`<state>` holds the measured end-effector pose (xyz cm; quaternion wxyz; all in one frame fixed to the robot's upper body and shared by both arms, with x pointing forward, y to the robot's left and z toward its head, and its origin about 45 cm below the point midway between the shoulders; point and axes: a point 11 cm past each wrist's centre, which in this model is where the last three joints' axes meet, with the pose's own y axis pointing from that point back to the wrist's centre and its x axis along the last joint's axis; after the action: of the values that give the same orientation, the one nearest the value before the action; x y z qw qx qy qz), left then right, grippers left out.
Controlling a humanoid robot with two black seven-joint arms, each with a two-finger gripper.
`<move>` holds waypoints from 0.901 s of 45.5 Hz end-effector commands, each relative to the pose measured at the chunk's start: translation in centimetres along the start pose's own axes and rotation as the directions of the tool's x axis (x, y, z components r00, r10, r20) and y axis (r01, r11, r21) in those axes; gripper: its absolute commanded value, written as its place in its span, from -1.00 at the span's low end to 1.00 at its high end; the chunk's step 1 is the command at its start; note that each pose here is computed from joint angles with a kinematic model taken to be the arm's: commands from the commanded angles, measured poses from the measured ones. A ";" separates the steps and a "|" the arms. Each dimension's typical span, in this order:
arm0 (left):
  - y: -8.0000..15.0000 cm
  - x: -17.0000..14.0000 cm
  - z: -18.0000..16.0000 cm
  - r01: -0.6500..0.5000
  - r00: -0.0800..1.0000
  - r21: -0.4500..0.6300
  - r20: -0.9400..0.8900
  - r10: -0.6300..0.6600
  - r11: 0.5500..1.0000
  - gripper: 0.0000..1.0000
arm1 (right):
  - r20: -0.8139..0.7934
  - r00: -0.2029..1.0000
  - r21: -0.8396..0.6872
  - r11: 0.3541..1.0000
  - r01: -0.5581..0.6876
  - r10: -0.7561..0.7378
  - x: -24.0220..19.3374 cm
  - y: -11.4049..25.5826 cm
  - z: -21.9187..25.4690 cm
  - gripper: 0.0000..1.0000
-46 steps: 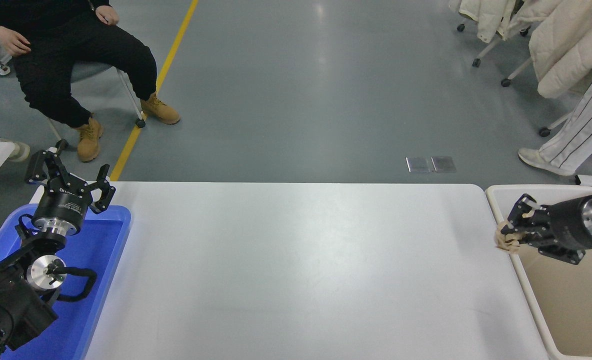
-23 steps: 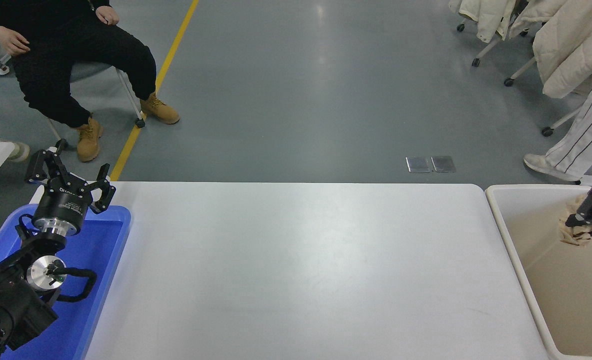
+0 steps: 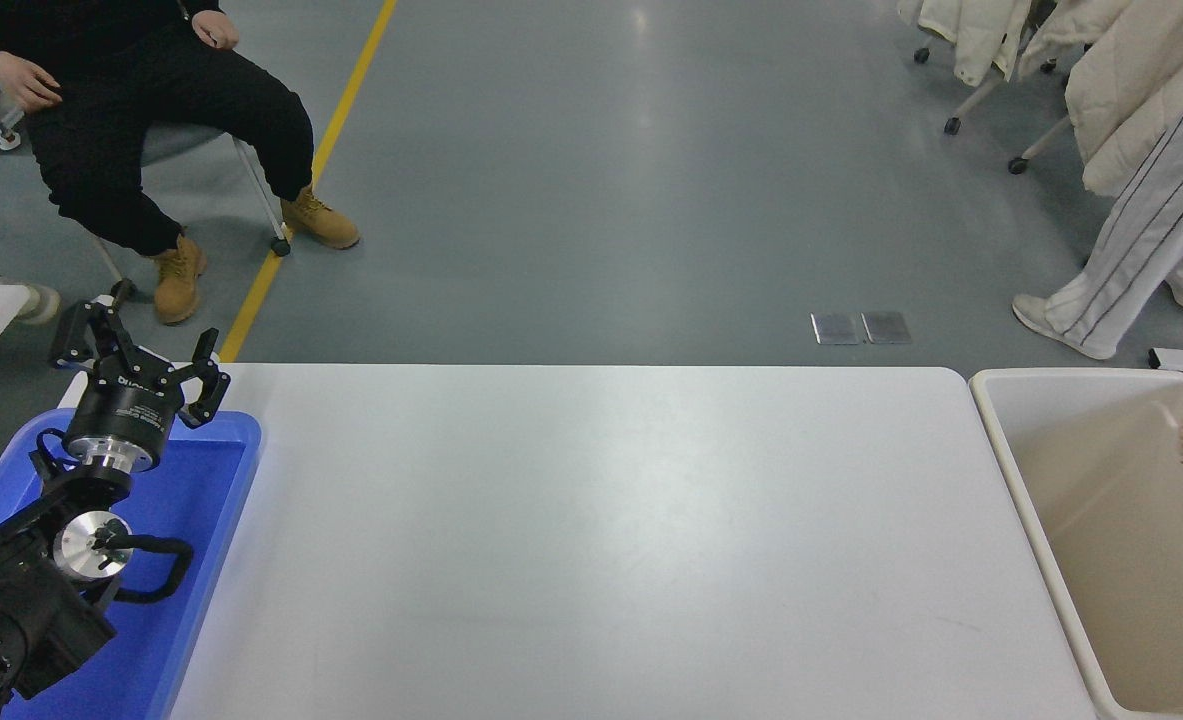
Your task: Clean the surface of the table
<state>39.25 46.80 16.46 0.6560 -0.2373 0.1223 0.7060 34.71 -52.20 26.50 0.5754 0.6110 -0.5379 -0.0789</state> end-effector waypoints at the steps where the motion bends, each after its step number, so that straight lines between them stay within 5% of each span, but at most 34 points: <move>1: 0.0 0.0 0.0 0.000 1.000 -0.001 -0.001 0.000 1.000 1.00 | 0.082 0.992 0.000 0.995 -0.098 0.097 -3.9 -7.2 3.3 -0.90; 17: 0.0 0.0 0.0 -0.001 1.000 -0.001 -0.001 0.001 1.000 1.00 | 0.149 0.969 -0.014 0.980 -0.198 0.198 -6.9 -11.9 7.7 -0.87; 41: 0.0 0.0 0.0 -0.001 1.000 -0.001 -0.001 0.001 1.000 1.00 | 0.254 0.918 0.039 0.945 -0.325 0.305 -12.8 -14.7 5.6 -0.79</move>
<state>39.25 46.81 16.46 0.6557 -0.2377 0.1224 0.7061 34.18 -51.19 8.38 0.4925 0.5407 -0.6807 -0.0410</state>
